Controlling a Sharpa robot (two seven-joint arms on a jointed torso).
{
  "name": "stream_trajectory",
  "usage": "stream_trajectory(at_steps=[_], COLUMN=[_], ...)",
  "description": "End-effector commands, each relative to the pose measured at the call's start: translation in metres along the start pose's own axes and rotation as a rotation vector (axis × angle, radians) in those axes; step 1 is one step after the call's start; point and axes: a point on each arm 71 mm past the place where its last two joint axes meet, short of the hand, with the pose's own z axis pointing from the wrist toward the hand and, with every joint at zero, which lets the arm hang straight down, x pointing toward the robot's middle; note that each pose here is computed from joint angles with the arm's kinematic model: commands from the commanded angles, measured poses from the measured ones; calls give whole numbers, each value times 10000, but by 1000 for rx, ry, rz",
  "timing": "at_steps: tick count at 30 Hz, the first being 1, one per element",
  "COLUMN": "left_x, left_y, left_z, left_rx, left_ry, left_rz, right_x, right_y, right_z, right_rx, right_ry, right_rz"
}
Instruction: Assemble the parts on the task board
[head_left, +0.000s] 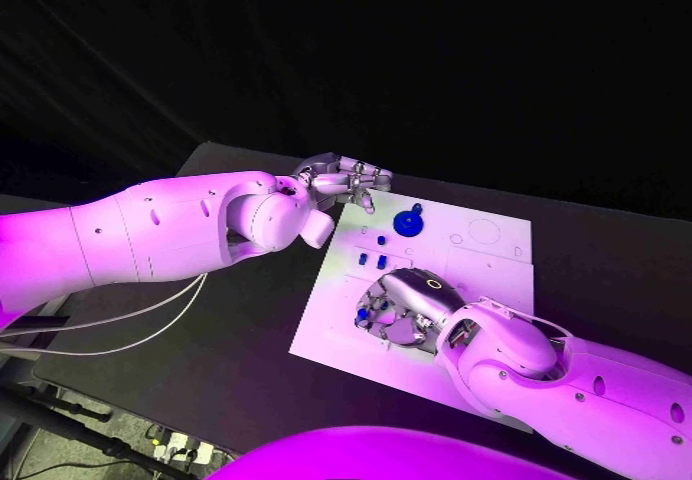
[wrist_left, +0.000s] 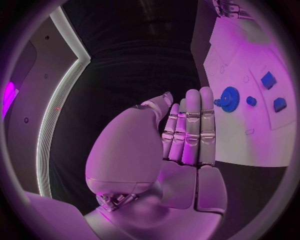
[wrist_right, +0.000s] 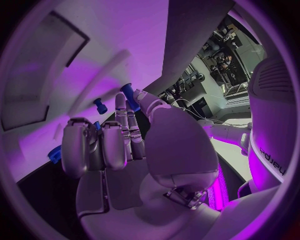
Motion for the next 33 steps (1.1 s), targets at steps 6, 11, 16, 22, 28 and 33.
stream_trajectory(at_steps=[6,11,16,22,28,33], left_x=[23,22,24,20,16,9], left_y=[-5,-3,-2,-1,0,1], left_z=[0,-1,0,-2,-3,-5], left_rx=[0,-2,-4,-5,-6,-7], left_ry=[23,23,26,25,25,23], left_rz=[1,1,2,3,3,3], right_x=[48,31,18,4,-21,-59], right_y=[-42,-30,-15,-27,-23,4], right_z=[-28,-32,-31,-39,-59,-105], right_rx=[29,20,10,9,3,-9], right_ry=[51,29,10,-7,-35,-70], right_rz=[-54,-49,-44,-41,-36,-27])
